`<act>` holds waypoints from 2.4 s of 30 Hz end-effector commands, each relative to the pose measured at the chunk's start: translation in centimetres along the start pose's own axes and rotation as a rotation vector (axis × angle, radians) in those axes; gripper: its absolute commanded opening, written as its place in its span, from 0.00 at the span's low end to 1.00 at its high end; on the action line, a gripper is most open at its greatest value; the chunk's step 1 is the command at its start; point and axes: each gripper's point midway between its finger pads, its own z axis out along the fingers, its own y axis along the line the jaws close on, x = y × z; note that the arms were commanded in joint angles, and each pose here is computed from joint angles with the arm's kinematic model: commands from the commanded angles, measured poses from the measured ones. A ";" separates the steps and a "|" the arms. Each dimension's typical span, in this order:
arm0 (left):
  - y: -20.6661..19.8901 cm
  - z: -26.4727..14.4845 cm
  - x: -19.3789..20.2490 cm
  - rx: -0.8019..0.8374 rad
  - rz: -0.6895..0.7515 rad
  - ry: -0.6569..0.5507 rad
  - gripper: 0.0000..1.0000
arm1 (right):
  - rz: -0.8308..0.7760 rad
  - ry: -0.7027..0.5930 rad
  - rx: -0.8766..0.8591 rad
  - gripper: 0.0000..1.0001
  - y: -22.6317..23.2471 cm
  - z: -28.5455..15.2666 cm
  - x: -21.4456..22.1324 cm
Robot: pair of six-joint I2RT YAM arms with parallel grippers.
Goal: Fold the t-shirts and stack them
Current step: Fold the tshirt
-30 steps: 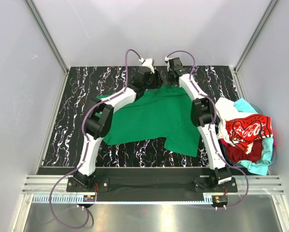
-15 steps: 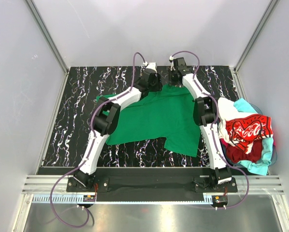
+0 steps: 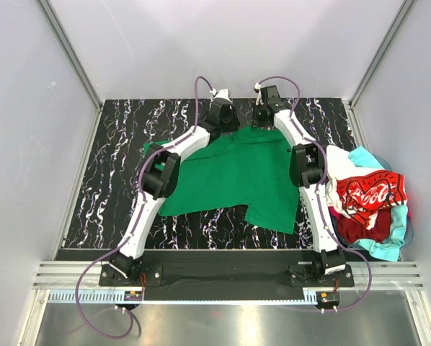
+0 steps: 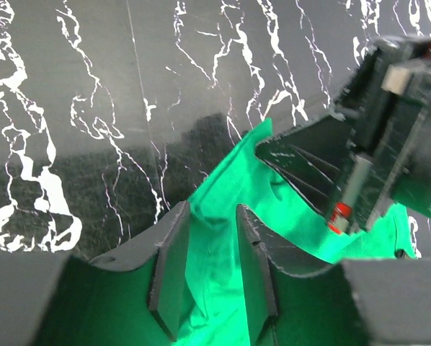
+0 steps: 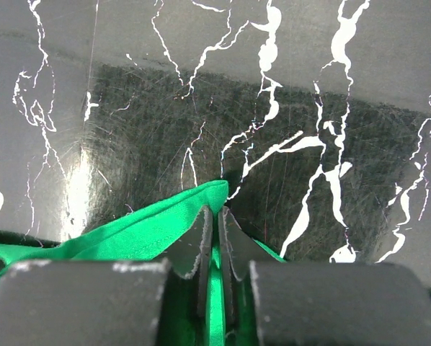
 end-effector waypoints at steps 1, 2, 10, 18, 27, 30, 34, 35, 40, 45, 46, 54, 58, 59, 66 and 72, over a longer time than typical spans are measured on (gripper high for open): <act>-0.8 0.5 -1.3 0.042 -0.030 -0.008 0.36 | 0.040 0.117 -0.013 0.08 -0.3 -0.2 3.3; -1.1 0.5 -1.3 0.052 -0.037 -0.002 0.36 | 0.045 0.117 -0.015 0.08 -0.3 -0.3 3.2; -0.7 -0.6 0.1 0.054 -0.055 0.032 0.45 | 0.089 0.120 -0.036 0.06 -0.7 -0.4 3.2; -1.0 -0.7 -0.6 0.067 -0.041 0.019 0.25 | 0.137 0.099 -0.046 0.04 -0.8 -0.3 2.6; -2.6 -2.9 -2.7 0.121 -0.018 -0.023 0.15 | 0.203 -0.002 -0.026 0.00 -2.3 -2.7 -0.6; -2.6 -3.5 -1.8 0.132 -0.022 0.008 0.13 | 0.216 -0.047 -0.034 0.00 -2.2 -5.3 -2.3; -2.8 -4.7 -1.3 0.147 -0.037 0.027 0.13 | 0.219 -0.042 -0.038 0.00 -2.1 -7.7 -2.3; -2.8 -4.9 -1.1 0.154 -0.038 0.031 0.13 | 0.222 -0.018 -0.027 0.00 -2.3 -7.7 -1.2; -3.2 -5.9 0.7 0.173 -0.047 0.075 0.13 | 0.235 -0.020 -0.052 0.00 -1.5 -9.8 -0.7; -5.0 -6.6 2.5 0.217 -0.033 0.117 0.13 | 0.258 0.019 -0.087 0.00 -0.6 -10.7 0.5; -4.9 -6.8 3.1 0.212 -0.030 0.128 0.13 | 0.257 0.022 -0.089 0.00 -0.6 -10.8 0.6; -5.2 -8.0 3.3 0.210 -0.028 0.122 0.13 | 0.243 0.071 -0.108 0.00 -0.2 -11.2 1.7; -6.0 -8.4 2.9 0.233 -0.021 0.121 0.14 | 0.250 0.058 -0.083 0.00 -0.5 -12.2 1.4; -6.2 -8.6 2.9 0.239 -0.020 0.125 0.14 | 0.257 0.059 -0.082 0.00 -0.4 -12.8 1.4; -6.1 -9.5 5.0 0.229 -0.011 0.191 0.15 | 0.303 0.134 -0.061 0.00 -0.1 -14.9 4.1; -6.2 -9.8 6.6 0.234 -0.013 0.238 0.18 | 0.323 0.190 -0.056 0.00 -0.1 -15.7 7.1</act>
